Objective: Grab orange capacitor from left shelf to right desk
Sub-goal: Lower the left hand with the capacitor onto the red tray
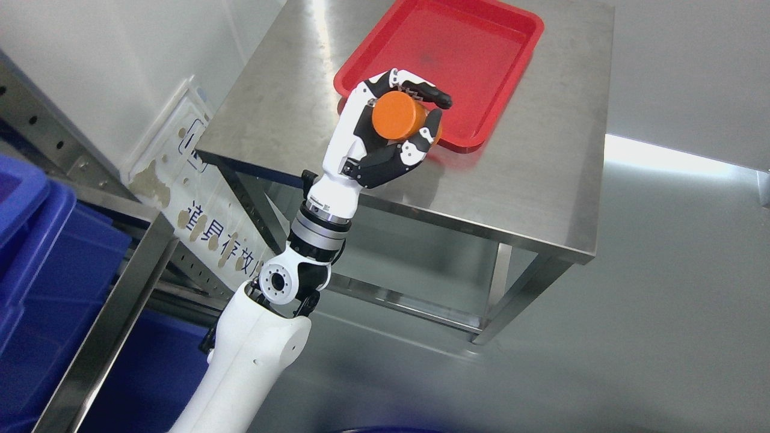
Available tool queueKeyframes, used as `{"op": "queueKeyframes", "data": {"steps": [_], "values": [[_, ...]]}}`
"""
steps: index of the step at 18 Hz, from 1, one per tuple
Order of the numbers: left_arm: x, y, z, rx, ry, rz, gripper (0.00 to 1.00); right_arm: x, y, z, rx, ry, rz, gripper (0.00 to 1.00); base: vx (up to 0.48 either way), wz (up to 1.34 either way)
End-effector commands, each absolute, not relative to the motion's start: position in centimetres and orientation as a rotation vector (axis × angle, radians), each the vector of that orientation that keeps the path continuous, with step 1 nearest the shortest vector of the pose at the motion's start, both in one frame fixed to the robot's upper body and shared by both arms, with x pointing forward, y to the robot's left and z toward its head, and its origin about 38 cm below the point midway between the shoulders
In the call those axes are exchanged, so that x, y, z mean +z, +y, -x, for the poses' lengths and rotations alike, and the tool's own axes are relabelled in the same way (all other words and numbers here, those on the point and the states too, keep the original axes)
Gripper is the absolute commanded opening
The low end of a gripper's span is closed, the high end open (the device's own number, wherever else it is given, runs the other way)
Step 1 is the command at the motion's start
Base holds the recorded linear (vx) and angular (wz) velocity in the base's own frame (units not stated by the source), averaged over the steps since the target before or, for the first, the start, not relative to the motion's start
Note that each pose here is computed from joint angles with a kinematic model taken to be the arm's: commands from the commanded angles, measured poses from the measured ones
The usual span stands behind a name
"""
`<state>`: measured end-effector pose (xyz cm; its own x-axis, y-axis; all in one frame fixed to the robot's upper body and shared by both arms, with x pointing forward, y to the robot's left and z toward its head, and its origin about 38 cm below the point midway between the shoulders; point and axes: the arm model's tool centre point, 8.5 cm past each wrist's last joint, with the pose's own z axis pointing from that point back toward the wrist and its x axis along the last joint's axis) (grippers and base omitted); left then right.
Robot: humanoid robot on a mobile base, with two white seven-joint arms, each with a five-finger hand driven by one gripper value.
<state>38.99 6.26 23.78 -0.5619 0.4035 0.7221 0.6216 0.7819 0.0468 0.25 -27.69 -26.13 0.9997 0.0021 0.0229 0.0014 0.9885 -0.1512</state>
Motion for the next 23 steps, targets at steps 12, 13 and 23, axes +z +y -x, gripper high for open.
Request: {"op": "queueKeyframes", "data": {"steps": [12, 13, 23], "values": [[23.4, 2.2, -49.1, -0.737, -1.841, 0.491, 0.02, -26.0, -28.8, 0.5, -0.004, -0.019, 0.169, 1.0, 0.192, -0.02], [23.1, 2.2, -49.6, -0.751, -1.824, 0.472, 0.03, -26.0, -28.8, 0.5, -0.004, -0.019, 0.169, 1.0, 0.091, 0.07], [18.8, 2.2, -51.5, -0.841, -1.673, 0.365, 0.07, -26.0, -28.8, 0.6, -0.004, -0.018, 0.169, 1.0, 0.019, 0.01]]}}
